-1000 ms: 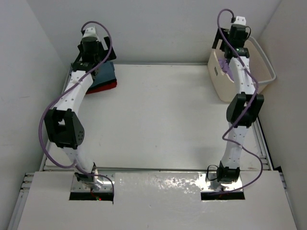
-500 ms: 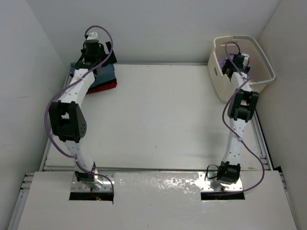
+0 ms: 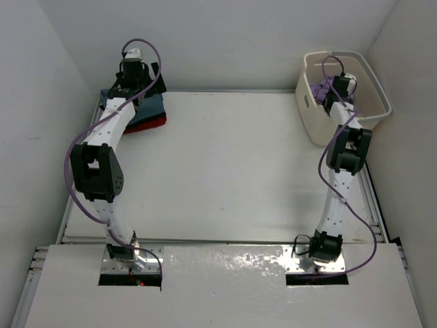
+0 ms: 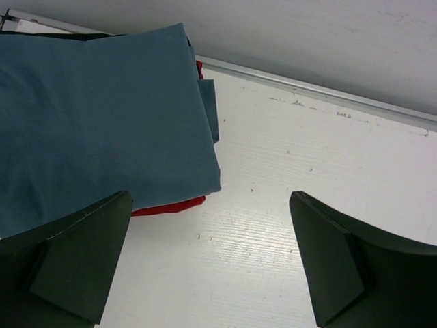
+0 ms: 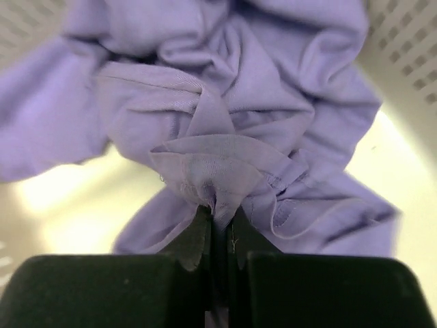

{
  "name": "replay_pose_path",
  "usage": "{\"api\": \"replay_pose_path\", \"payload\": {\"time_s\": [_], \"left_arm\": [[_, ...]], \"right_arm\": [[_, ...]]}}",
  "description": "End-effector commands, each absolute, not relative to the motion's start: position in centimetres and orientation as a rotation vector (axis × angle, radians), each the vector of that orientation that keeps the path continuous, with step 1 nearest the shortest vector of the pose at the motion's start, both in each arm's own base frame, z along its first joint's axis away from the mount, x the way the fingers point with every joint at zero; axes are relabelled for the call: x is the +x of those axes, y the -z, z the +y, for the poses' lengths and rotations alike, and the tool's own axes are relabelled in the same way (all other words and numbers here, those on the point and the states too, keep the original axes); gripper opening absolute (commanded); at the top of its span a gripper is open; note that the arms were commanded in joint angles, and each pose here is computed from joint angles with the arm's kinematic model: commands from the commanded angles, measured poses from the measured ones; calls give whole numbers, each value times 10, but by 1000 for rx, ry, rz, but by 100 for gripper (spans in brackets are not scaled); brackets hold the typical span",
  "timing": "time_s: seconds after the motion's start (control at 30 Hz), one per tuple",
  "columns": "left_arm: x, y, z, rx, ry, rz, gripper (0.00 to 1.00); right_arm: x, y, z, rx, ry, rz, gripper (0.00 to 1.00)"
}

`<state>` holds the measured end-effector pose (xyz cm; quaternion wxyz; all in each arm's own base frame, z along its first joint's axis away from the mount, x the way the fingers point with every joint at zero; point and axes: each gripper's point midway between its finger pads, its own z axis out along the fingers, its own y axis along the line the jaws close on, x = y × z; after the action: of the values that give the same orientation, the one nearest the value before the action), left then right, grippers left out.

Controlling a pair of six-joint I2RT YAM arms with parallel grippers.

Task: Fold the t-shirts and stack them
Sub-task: Grab crumpled tshirt from bin with the right arm

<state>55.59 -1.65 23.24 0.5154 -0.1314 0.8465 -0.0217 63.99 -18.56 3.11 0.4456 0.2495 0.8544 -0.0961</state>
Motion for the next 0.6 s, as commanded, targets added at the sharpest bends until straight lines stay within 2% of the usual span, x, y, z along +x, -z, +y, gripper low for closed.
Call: {"api": "replay_pose_path", "payload": {"time_s": [0.0,0.1,0.13,0.2,0.43,0.57], "left_arm": [[557,-273,-16,-313,81,1923,100],[558,-269,-25,-276,129,1915,100],[560,-270,-32,-249,169,1906,100],[561,-265,-39,-232,208,1910,100],[569,-260,-54,-195,299,1912,100],[569,-261,-55,-218,317,1895,100]], "right_arm": [[665,-179,-185,569,183,1801,0],[667,-240,-173,543,88,1651,0],[666,-242,-161,524,14,1642,0],[660,-296,-148,483,-42,1521,0],[633,-431,-102,301,-126,1272,0],[604,-507,-29,6,-307,1162,0]]}}
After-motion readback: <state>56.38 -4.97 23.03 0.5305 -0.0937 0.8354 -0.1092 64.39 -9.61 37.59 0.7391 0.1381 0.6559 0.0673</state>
